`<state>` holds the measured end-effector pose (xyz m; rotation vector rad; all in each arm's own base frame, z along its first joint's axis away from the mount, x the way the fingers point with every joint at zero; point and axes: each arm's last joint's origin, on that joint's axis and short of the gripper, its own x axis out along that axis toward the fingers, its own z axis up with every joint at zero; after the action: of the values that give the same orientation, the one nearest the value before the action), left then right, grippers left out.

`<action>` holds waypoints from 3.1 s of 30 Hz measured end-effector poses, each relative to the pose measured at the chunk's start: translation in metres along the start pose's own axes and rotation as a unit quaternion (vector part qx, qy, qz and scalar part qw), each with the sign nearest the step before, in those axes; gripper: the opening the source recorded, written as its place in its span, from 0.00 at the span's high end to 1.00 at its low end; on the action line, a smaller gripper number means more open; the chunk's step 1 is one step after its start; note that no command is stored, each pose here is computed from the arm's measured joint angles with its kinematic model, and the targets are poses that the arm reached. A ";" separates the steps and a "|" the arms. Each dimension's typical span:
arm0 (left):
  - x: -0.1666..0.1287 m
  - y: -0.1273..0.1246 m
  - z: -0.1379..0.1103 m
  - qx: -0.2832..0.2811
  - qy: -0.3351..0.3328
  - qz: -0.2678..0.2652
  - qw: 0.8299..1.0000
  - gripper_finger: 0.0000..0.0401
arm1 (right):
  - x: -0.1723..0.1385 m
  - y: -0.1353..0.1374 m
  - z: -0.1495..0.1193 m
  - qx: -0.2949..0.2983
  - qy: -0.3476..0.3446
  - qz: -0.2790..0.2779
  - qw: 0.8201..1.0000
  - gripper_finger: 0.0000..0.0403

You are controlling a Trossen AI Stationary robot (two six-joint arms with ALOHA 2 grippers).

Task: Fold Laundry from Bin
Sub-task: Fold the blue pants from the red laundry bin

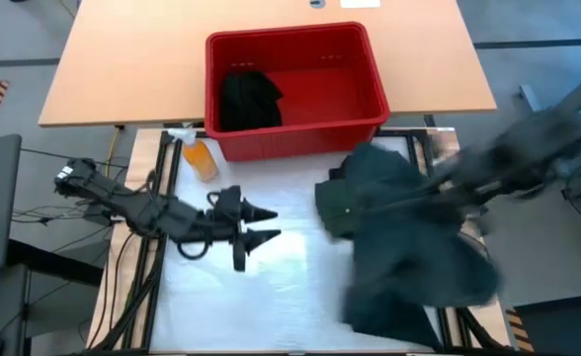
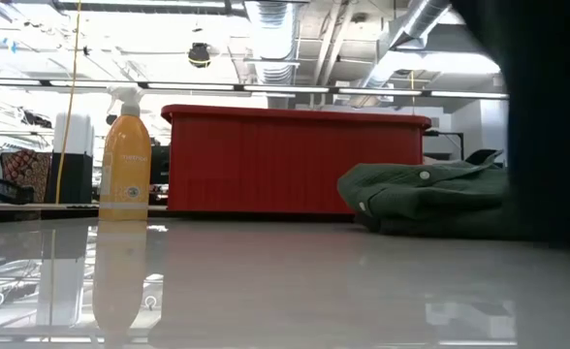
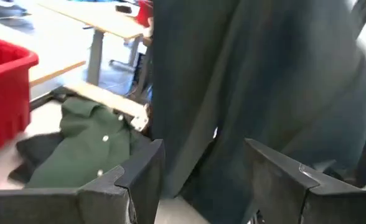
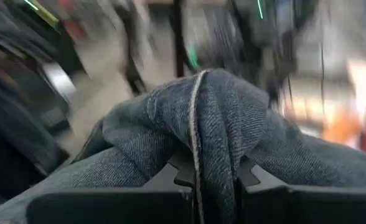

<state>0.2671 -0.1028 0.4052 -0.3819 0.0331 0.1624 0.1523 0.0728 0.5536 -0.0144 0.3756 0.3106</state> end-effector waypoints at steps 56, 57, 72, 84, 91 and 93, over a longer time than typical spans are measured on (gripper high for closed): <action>0.059 0.023 -0.093 0.191 0.267 -0.088 0.940 0.49 | 0.083 0.035 -0.132 0.358 0.163 -0.297 0.870 0.36; 0.062 0.024 -0.097 0.196 0.271 -0.084 0.939 0.49 | 0.082 0.037 -0.140 0.364 0.159 -0.301 0.867 0.36; 0.081 0.032 -0.131 0.205 0.300 0.007 0.932 0.55 | 0.081 0.041 -0.170 0.380 0.123 -0.272 0.876 0.36; 0.048 0.015 -0.084 0.173 0.244 -0.076 0.951 0.98 | 0.093 0.041 -0.158 0.350 0.091 -0.232 0.903 0.36; -0.044 0.013 -0.009 0.172 0.144 -0.174 0.959 0.98 | 0.122 0.038 -0.152 0.319 0.068 -0.204 0.923 0.36; -0.066 0.020 -0.008 0.155 0.119 -0.184 0.963 0.98 | 0.140 0.037 -0.159 0.307 0.080 -0.179 0.931 0.36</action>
<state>0.1990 -0.0970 0.3946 -0.0874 0.2216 -0.2556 0.2076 0.1379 0.3566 0.5064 0.6102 -0.1806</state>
